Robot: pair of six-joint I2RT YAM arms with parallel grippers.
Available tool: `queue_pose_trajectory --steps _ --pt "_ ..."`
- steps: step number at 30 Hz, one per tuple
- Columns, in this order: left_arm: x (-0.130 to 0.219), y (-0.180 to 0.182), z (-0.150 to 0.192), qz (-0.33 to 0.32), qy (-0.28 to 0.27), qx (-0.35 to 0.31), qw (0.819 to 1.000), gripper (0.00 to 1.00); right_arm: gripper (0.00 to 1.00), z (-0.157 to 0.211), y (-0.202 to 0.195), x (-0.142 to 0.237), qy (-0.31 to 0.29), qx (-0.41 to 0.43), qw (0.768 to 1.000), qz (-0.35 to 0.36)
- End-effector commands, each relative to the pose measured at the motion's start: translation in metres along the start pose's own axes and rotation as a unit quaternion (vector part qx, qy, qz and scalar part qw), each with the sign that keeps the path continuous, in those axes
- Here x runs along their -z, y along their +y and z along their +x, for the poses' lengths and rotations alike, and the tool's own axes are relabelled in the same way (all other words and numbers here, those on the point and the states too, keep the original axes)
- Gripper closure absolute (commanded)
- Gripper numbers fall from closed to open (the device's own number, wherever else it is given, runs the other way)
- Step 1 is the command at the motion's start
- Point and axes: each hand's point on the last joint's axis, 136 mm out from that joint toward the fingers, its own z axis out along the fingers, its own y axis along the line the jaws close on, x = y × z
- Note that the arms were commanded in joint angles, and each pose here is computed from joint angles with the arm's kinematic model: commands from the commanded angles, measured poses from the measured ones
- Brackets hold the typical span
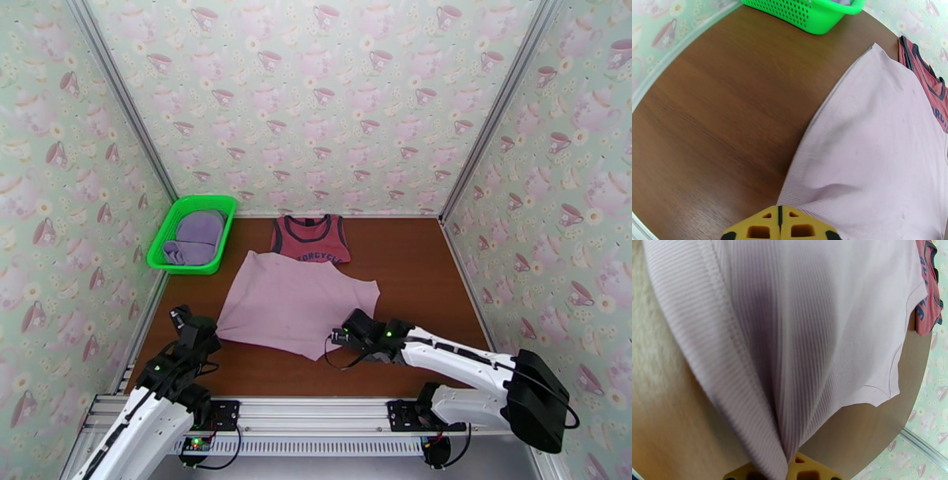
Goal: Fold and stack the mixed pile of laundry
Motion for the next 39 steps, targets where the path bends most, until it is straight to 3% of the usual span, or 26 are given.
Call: queue_pose_trajectory --steps 1,10,14,17,21,26,30,39 --pt "0.002 0.030 0.014 -0.071 0.014 0.105 0.992 1.00 1.00 0.011 0.009 0.002 0.029 0.021 0.999 -0.019" --pt "0.009 0.038 0.022 -0.078 0.015 0.110 0.991 1.00 1.00 0.005 0.021 -0.009 0.038 0.039 0.998 -0.041" --pt "0.006 0.040 0.029 -0.081 0.022 0.108 0.991 1.00 0.53 0.003 0.018 -0.008 0.032 0.035 0.999 -0.025" --pt "0.001 0.040 0.034 -0.083 0.029 0.106 0.990 1.00 0.41 -0.003 0.014 0.001 0.010 0.028 0.999 -0.023" --pt "-0.001 0.040 0.035 -0.085 0.030 0.099 0.991 1.00 0.36 -0.036 0.015 0.033 -0.083 0.030 0.996 -0.027" --pt "-0.003 0.040 0.038 -0.083 0.030 0.097 0.991 1.00 0.31 -0.092 0.048 0.064 -0.193 0.075 0.977 -0.053" --pt "-0.005 0.040 0.040 -0.084 0.033 0.097 0.991 1.00 0.30 -0.127 0.074 0.058 -0.223 0.090 0.968 -0.075" --pt "-0.005 0.040 0.040 -0.081 0.032 0.097 0.991 1.00 0.31 -0.179 0.095 0.030 -0.218 0.087 0.969 -0.083"
